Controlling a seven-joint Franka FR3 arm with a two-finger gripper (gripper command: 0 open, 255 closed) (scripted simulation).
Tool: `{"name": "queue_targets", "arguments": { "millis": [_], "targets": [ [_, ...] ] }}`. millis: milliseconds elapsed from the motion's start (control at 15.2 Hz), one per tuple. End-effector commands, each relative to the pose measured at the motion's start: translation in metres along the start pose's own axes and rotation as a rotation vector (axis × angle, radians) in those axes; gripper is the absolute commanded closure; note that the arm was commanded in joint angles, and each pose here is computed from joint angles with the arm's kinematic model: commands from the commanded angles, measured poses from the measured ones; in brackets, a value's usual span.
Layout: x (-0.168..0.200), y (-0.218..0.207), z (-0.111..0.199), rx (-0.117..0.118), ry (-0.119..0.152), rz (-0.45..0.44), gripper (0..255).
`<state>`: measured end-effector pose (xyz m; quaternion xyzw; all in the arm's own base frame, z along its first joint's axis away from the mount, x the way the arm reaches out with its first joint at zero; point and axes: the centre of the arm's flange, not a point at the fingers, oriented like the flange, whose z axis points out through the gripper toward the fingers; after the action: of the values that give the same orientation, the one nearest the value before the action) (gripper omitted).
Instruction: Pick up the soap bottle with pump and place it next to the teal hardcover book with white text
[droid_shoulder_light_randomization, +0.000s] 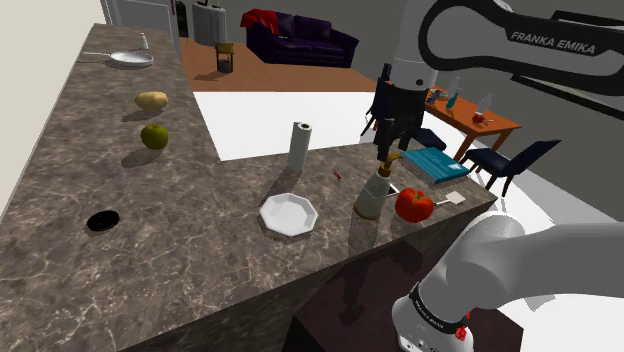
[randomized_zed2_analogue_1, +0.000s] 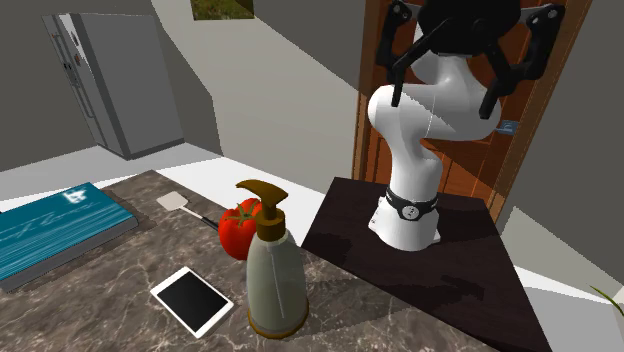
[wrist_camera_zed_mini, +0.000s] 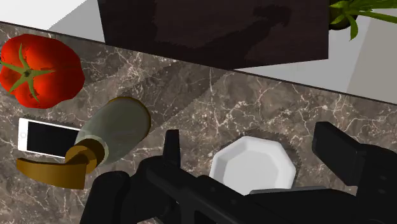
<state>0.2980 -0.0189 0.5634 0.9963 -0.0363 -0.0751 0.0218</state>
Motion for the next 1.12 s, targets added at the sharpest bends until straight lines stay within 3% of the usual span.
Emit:
{"name": "queue_targets", "arguments": {
  "millis": [0, 528, 1056],
  "targets": [
    [0.000, 0.000, 0.000, 0.000, 0.000, 0.000, 0],
    [0.016, 0.088, 0.049, -0.022, 0.060, -0.299, 0],
    [0.060, 0.168, 0.094, -0.043, 0.120, -0.597, 0]
  ]
}}
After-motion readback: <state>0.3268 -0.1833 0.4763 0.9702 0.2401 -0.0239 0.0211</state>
